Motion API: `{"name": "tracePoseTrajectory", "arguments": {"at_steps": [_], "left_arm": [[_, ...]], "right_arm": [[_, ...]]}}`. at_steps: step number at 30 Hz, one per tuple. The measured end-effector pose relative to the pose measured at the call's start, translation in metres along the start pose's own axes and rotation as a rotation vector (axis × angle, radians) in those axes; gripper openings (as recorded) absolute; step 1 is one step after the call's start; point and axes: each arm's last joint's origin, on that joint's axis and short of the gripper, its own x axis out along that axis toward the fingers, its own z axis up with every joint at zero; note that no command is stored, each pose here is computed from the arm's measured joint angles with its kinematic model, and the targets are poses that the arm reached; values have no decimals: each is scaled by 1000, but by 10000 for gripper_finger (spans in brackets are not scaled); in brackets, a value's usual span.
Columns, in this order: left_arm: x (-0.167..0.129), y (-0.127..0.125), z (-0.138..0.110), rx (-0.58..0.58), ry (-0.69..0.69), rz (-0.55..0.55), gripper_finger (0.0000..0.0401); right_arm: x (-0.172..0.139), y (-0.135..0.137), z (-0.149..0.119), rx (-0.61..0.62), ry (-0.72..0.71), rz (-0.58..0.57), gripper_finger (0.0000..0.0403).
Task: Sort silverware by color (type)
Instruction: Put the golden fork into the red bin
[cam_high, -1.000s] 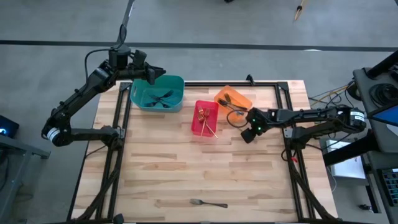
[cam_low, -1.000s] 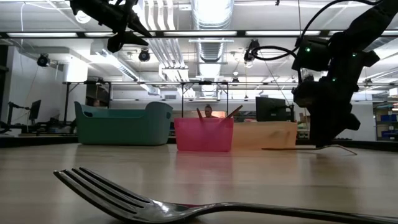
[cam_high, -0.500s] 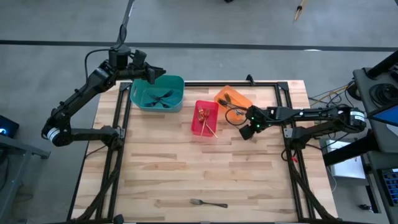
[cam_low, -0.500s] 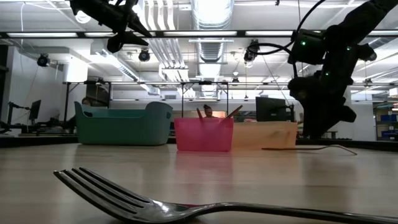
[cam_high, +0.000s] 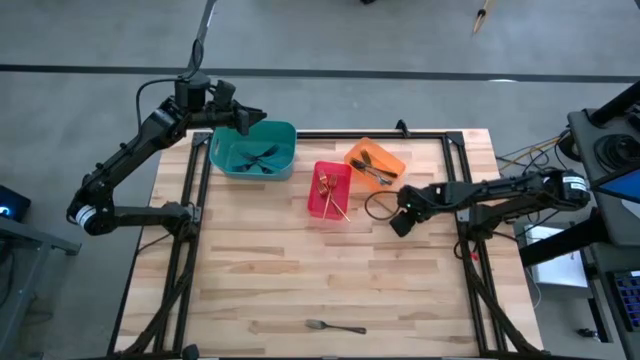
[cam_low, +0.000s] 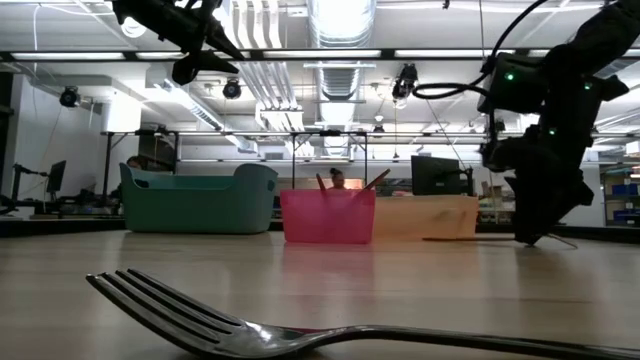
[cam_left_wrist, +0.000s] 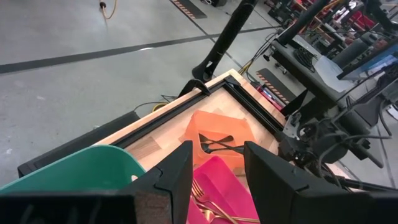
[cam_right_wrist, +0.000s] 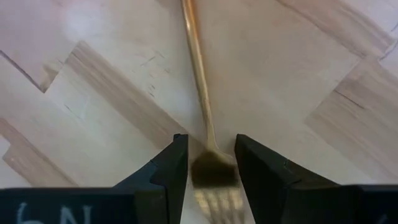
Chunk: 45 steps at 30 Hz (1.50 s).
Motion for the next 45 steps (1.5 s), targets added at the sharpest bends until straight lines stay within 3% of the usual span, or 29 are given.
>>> {"name": "tracePoseTrajectory", "arguments": {"at_steps": [11,21,25,31,39,45], "left_arm": [[0,0,3,13,-34,15,123],[-1,-2,7,33,-74,3,123],[-1,-2,8,38,-80,2,123],[-1,-3,10,50,-103,-7,123],[0,-8,10,75,-102,-52,123],[5,-24,11,192,-145,-123,123]], "right_arm": [[5,-3,-4,4,-31,-5,91],[7,-3,-3,13,-59,14,17],[5,0,-1,15,-57,32,11],[-6,12,11,6,-42,134,10],[-37,28,27,17,63,149,9],[-66,47,41,22,177,349,9]]}}
